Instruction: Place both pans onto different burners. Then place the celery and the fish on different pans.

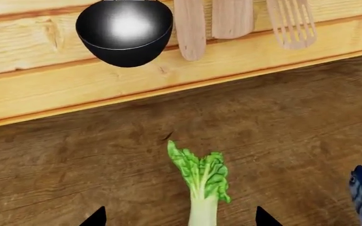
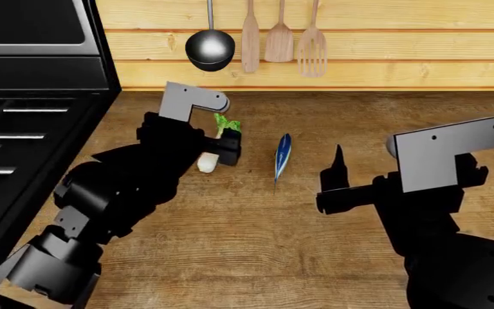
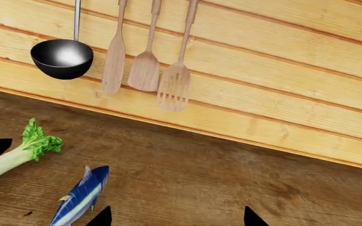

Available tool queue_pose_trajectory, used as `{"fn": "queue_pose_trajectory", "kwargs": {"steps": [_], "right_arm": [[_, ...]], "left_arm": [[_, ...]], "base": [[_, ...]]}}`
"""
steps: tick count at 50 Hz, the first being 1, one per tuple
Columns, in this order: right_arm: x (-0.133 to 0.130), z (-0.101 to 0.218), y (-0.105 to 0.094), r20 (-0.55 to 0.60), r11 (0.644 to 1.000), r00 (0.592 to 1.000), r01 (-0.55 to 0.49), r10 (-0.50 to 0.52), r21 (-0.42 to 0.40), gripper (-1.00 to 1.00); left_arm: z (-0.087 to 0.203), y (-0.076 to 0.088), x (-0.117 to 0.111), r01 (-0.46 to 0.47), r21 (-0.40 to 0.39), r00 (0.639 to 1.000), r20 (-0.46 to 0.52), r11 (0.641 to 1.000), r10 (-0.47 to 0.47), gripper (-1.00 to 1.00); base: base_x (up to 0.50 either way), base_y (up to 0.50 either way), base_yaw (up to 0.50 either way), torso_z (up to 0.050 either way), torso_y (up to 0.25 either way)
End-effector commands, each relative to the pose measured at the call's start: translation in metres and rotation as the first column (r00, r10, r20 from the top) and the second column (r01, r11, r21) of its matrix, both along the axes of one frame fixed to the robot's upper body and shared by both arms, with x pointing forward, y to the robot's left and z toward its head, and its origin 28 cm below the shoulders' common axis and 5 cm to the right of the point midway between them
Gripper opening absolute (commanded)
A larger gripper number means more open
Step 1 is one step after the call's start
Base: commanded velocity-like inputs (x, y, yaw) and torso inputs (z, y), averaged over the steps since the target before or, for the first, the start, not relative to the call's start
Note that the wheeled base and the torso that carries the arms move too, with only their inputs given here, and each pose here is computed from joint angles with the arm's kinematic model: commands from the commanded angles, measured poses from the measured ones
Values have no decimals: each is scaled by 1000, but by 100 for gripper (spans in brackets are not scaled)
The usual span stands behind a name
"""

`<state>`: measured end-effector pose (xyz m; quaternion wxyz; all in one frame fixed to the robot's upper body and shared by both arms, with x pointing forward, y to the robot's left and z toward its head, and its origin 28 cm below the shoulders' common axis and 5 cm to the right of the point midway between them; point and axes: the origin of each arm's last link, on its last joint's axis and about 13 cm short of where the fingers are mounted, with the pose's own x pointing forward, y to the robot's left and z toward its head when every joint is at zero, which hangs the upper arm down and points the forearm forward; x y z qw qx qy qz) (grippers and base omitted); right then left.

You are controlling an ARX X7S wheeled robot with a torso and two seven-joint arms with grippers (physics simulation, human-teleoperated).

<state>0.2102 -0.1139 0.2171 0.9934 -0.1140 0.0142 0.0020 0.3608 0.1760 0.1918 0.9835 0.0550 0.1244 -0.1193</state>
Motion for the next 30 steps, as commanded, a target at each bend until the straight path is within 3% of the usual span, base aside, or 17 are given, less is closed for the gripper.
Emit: {"fn": "queue_pose_trajectory", "kwargs": {"steps": [1, 30], "right_arm": [[0, -1, -1, -3, 1000, 1000, 4, -4, 3, 100], [0, -3, -2, -6, 1000, 1000, 4, -4, 6, 100]], "left_arm": [[-13, -4, 10, -14, 15, 1000, -20, 1000, 14, 100], [-32, -11, 10, 21, 40, 998, -66, 999, -18, 100]], "base": [[0, 0, 0, 0, 0], [0, 0, 0, 0, 0]]}}
